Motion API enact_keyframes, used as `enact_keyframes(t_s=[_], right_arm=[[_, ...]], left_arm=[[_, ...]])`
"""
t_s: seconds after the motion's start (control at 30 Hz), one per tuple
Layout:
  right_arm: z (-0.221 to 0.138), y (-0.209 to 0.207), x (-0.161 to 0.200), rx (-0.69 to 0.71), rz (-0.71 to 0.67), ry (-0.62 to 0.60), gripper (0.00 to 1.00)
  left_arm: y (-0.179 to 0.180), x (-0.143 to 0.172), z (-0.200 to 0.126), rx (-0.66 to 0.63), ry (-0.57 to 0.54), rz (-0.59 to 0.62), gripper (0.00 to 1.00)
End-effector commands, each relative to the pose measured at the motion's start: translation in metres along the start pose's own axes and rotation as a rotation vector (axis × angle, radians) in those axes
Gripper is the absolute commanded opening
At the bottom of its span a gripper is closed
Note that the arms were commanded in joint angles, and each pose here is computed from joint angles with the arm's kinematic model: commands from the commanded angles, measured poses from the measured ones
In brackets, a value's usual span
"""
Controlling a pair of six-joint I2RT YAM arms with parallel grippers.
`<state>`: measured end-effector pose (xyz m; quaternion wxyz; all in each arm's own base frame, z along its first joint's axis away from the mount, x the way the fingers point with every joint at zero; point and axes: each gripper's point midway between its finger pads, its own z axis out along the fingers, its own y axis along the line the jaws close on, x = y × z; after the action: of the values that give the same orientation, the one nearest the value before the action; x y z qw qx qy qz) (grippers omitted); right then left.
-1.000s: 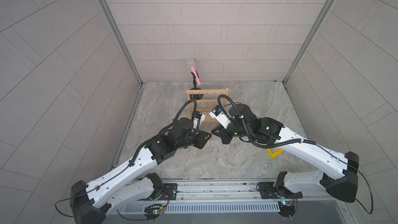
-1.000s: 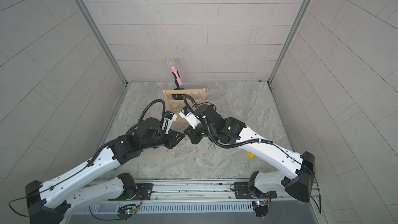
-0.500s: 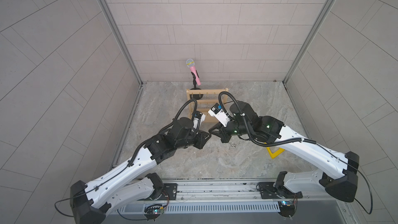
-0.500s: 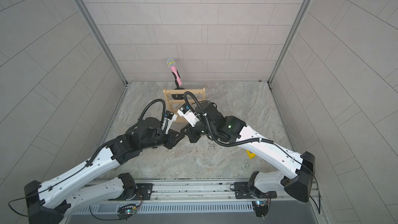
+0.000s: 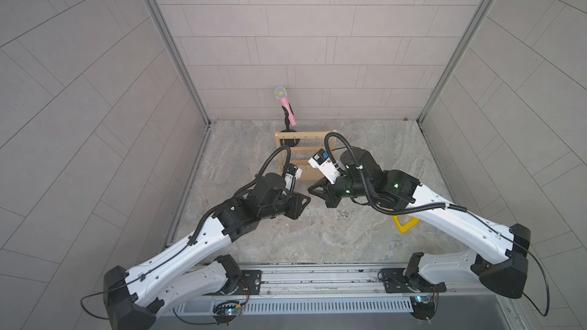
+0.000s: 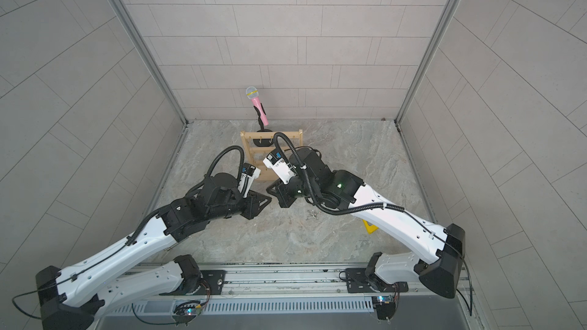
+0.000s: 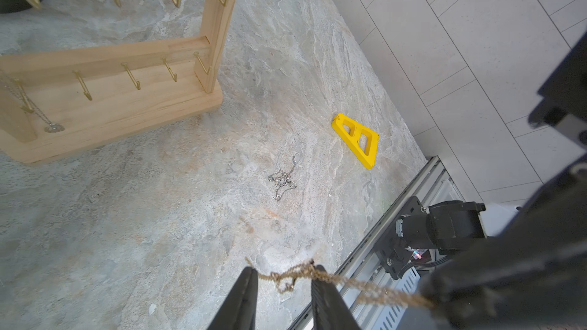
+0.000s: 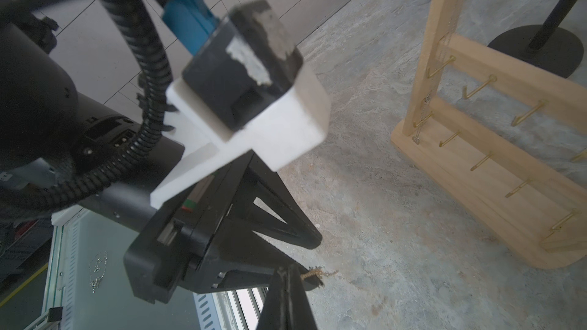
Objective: Hang the necklace on the jewelry display stand
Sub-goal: Pick up the necklace from the center of the board.
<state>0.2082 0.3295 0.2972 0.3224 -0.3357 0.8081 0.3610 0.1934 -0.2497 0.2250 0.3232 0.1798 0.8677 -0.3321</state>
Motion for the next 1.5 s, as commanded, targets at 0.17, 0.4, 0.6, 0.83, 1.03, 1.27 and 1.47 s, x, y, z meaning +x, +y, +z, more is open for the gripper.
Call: enact_keyframes(t_s=[0.17, 0.4, 0.6, 0.83, 1.03, 1.27, 1.47], right_arm=[[-0.026, 0.011, -0.029, -0.019, -0.004, -0.110, 0.00], [-0.027, 0.013, -0.030, -0.028, 0.000, -0.117, 0.00], [-0.029, 0.016, -0.033, -0.044, 0.001, -0.131, 0.00], [-0.026, 0.019, -0.034, -0.069, 0.008, -0.134, 0.00], [-0.025, 0.021, -0.037, -0.082, 0.015, -0.144, 0.00], [-0.024, 0.021, -0.041, -0.083, 0.023, -0.155, 0.00], [-0.023, 0.011, -0.041, -0.055, 0.036, -0.157, 0.00]], left_arm=[[0.007, 0.005, 0.005, -0.026, -0.003, 0.008, 0.29], [0.011, 0.005, 0.007, -0.041, -0.007, 0.001, 0.26], [0.011, 0.005, 0.011, -0.036, -0.013, -0.011, 0.28], [0.007, 0.001, 0.013, -0.015, -0.027, -0.017, 0.30], [0.007, 0.001, 0.013, -0.013, -0.033, -0.019, 0.31], [0.002, 0.002, 0.013, 0.025, -0.039, -0.028, 0.30], [0.000, 0.002, 0.004, 0.030, -0.046, -0.014, 0.31]])
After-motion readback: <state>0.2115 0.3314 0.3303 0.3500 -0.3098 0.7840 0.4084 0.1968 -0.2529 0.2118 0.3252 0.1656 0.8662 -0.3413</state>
